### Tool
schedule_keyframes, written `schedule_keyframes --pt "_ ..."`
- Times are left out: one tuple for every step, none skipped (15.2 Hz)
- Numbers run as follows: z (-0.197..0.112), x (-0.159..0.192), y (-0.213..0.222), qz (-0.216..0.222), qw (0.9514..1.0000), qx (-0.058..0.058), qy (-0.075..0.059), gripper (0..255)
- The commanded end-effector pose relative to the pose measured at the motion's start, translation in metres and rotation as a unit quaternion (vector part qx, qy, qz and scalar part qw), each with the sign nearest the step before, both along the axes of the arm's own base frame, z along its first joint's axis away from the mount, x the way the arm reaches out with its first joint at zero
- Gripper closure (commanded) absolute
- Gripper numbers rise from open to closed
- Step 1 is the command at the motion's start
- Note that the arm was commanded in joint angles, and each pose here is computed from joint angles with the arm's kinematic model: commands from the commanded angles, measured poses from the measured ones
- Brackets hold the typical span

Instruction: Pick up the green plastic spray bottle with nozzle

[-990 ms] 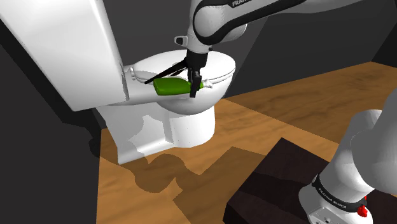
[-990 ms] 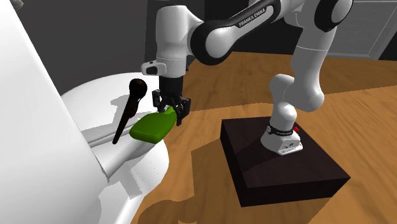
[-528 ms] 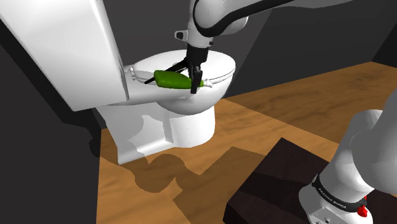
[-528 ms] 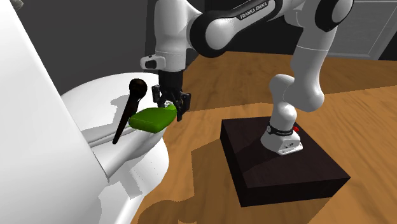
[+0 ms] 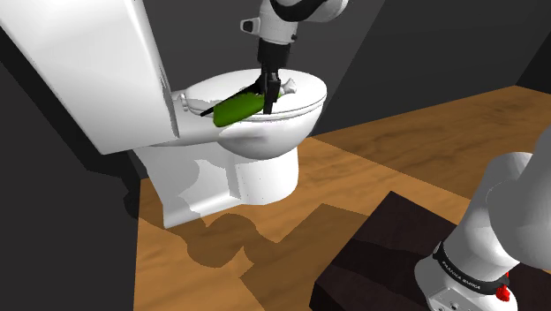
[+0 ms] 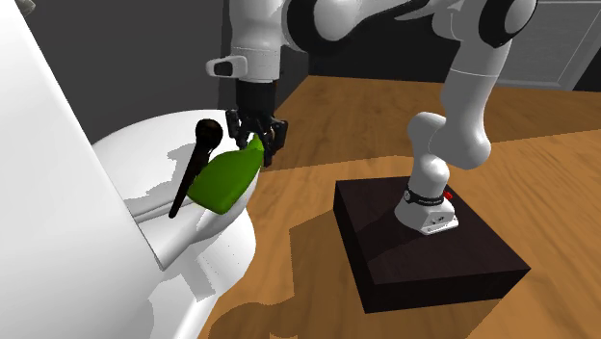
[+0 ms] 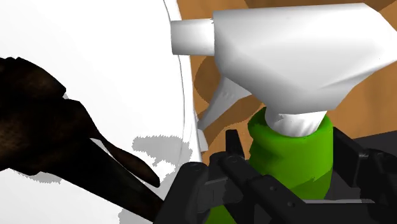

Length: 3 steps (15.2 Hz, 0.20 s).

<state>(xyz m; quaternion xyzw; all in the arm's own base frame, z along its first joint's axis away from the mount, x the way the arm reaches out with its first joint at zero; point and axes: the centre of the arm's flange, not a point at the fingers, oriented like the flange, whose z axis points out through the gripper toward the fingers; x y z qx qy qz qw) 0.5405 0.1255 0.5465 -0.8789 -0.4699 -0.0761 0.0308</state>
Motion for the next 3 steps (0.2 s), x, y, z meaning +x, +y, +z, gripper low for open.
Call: schedule_keyframes --pt "0.0127 0.0006 0.0020 0.001 1.0000 0.001 -0.003 255" --pt "0.0135 0.0006 0.0020 0.001 1.0000 0.001 -0.003 255" --pt "0.0135 0.0006 0.0020 0.001 1.0000 0.001 -0.003 255"
